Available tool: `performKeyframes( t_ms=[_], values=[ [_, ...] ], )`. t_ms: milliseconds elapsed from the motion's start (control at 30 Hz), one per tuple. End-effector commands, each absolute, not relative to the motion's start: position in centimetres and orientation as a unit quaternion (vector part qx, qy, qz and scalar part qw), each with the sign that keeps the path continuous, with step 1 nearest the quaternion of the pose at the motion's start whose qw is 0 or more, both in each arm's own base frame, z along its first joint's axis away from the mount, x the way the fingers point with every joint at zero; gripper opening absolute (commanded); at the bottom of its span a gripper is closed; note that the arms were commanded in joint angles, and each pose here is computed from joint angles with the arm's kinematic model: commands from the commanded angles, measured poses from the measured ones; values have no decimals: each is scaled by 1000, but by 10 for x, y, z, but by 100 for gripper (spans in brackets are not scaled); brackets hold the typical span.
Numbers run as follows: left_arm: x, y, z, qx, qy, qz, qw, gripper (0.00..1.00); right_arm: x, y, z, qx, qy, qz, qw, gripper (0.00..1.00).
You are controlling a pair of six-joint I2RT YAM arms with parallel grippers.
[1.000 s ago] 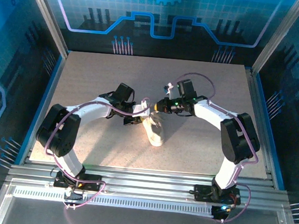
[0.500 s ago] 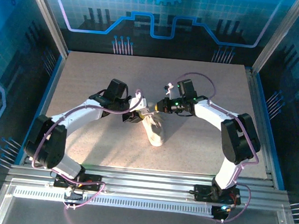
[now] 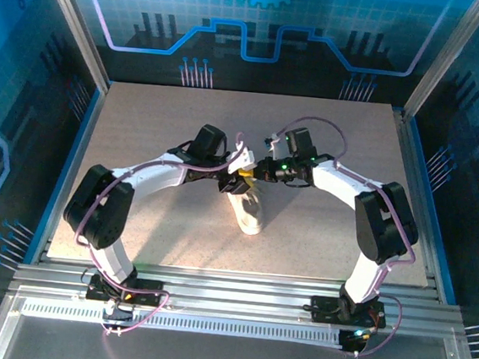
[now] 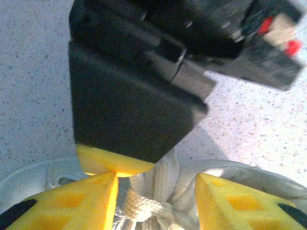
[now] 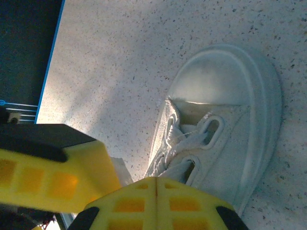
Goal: Tie the shoes
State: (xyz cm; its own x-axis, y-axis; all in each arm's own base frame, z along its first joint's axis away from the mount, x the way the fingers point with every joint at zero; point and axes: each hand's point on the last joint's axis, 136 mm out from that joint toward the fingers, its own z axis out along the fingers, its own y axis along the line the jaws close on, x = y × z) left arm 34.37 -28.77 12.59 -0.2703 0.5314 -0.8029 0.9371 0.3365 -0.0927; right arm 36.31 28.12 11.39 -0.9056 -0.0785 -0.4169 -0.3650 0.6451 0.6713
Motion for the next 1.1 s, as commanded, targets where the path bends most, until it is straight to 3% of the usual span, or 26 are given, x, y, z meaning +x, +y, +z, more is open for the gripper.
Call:
performKeyframes(
  t_ms=[0,100,333,733,767,900,1067],
  values=[
    [356,-295,126,483,746,-296,350,39,359,282,133,-135,879,416,192,0],
    [357,-294,118,482,753,-294,338,31,359,279,134,-132,879,415,196,0],
    [357,-282,109,469,769,-282,330,25,363,266,140,-123,879,411,208,0],
    [357,-275,111,461,775,-287,323,23,371,240,123,-95,892,395,198,0],
    [356,-276,111,461,774,-288,323,24,372,240,122,-93,892,396,196,3],
    [356,-276,117,465,769,-290,329,35,375,238,128,-88,889,400,204,35],
    [355,-274,143,478,751,-292,349,47,377,220,138,-65,884,408,219,47]
  ],
)
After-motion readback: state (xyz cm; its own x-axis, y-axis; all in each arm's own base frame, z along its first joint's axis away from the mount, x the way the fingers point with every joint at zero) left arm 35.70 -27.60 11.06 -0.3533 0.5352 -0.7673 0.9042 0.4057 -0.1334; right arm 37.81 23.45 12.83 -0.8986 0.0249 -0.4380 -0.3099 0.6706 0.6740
